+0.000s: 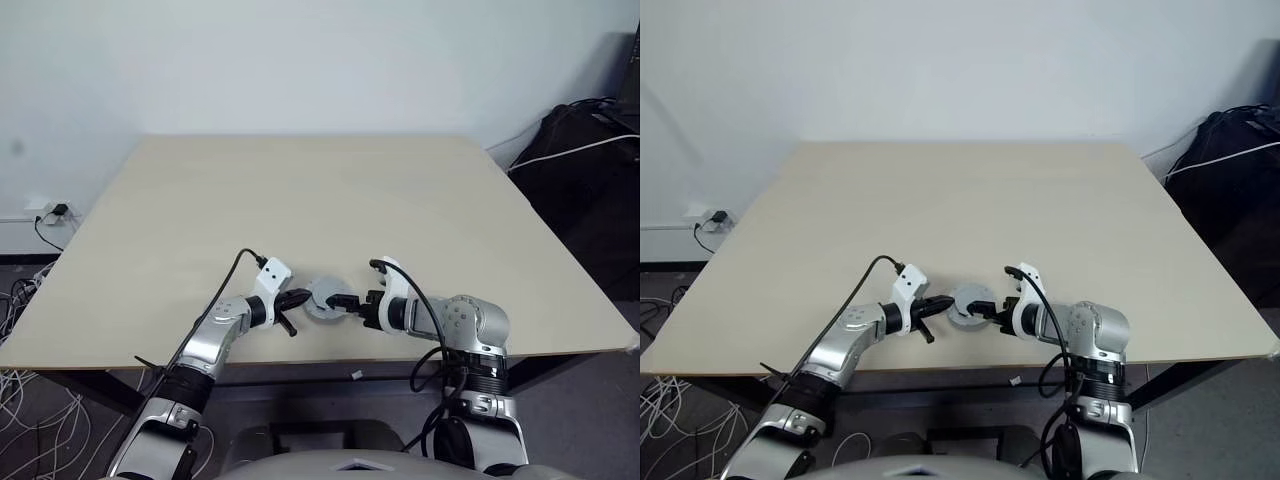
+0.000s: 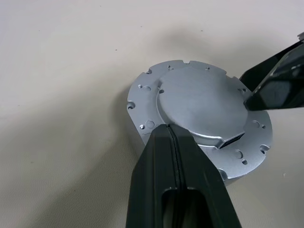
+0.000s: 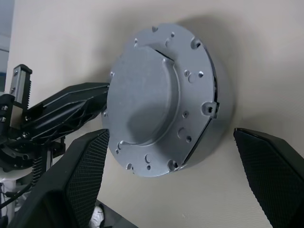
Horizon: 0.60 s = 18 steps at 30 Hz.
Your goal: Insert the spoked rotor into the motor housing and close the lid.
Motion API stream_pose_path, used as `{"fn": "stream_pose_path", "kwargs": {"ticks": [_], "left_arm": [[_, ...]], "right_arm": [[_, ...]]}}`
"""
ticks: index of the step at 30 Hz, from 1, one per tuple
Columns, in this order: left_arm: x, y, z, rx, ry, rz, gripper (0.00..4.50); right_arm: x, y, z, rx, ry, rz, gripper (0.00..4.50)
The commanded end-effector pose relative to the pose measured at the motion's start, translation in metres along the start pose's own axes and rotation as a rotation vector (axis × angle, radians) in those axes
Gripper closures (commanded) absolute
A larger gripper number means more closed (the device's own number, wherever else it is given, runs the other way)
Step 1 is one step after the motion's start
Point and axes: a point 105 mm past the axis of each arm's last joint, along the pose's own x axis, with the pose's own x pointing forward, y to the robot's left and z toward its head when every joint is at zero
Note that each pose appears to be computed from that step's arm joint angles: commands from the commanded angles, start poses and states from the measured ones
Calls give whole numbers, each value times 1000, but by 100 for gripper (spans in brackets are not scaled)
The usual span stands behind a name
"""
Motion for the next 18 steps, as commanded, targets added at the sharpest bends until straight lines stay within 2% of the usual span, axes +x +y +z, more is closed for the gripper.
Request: {"fn": "stream_pose_path", "kwargs": {"ticks": [1, 6, 18], "left_arm": [[5, -9, -9, -16, 35, -33, 450], [5, -8, -10, -15, 37, -33, 450], [4, -8, -9, -12, 37, -36, 450]], "right_arm": [[0, 8, 8, -2, -25, 34, 3], [3, 9, 3, 33, -7, 64, 3], [6, 13, 1, 168, -59, 204, 3]]}}
